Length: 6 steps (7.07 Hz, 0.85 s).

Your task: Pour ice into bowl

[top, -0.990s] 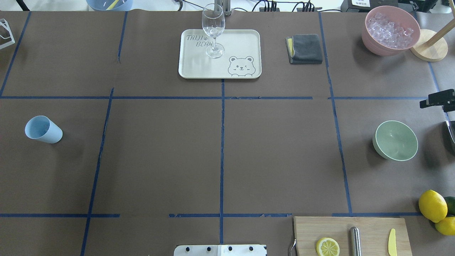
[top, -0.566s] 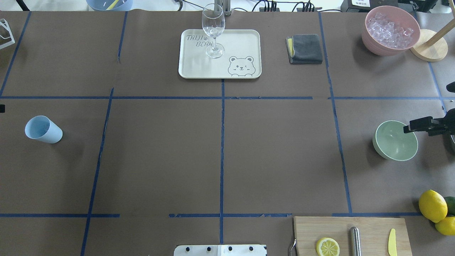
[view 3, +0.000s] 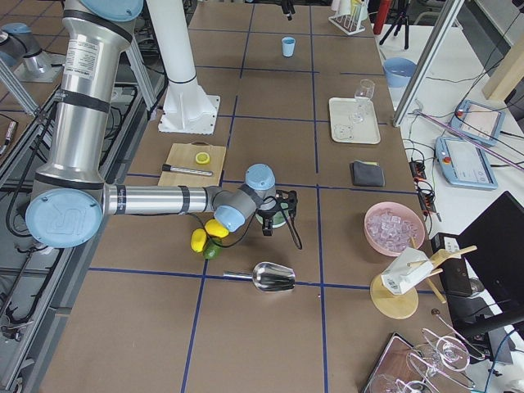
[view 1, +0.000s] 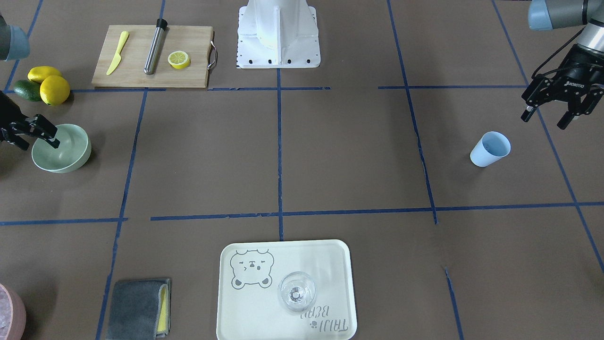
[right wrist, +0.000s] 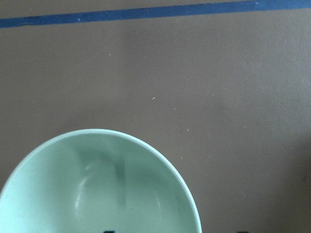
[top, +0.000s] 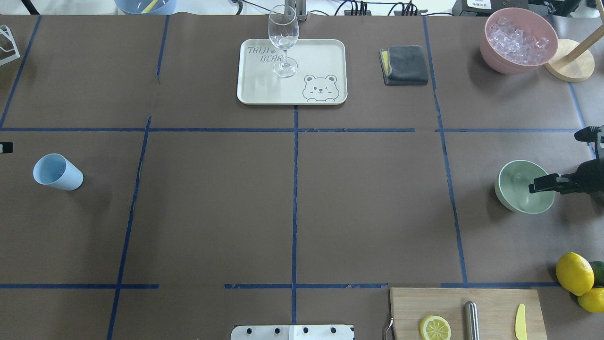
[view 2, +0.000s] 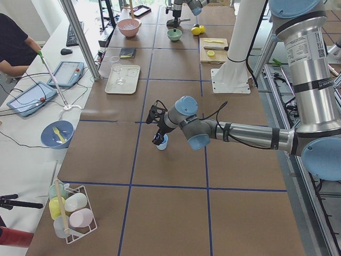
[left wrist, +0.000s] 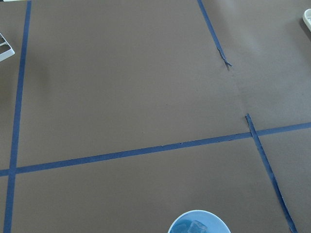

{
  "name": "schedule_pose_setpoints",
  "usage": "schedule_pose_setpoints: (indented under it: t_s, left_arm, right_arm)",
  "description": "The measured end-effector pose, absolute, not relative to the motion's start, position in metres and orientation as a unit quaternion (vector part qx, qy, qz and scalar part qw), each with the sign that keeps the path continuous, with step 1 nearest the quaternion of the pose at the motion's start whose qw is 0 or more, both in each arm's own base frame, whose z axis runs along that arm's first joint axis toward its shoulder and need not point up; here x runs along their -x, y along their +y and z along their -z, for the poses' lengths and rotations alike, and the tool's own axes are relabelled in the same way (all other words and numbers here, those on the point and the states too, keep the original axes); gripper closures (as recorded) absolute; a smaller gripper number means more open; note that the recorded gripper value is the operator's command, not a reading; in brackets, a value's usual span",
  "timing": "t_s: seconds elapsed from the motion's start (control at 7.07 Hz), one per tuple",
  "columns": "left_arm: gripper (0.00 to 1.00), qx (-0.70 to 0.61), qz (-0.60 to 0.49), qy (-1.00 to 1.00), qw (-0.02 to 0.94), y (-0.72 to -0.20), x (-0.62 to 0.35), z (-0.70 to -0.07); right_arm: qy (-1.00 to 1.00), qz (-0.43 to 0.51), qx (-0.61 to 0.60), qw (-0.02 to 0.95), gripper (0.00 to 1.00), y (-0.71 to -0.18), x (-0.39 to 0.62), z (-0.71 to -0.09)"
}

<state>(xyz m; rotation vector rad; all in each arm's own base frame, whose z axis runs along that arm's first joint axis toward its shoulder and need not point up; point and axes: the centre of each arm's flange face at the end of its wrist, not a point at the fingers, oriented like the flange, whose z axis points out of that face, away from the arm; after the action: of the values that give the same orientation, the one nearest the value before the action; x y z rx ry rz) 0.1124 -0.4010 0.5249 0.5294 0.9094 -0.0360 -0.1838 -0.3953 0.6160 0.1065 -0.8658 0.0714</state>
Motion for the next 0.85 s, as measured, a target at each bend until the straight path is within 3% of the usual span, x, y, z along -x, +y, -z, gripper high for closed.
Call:
schedule_pose_setpoints:
  t_s: [0.85]
  left_arm:
    - [0.00,-0.262,0.020,0.429,0.864,-0.397,-0.133,-0.518]
  right_arm:
    - [-0.437,-0.022,-0.043,0.898,1.00,-0.396,0.189,-0.607]
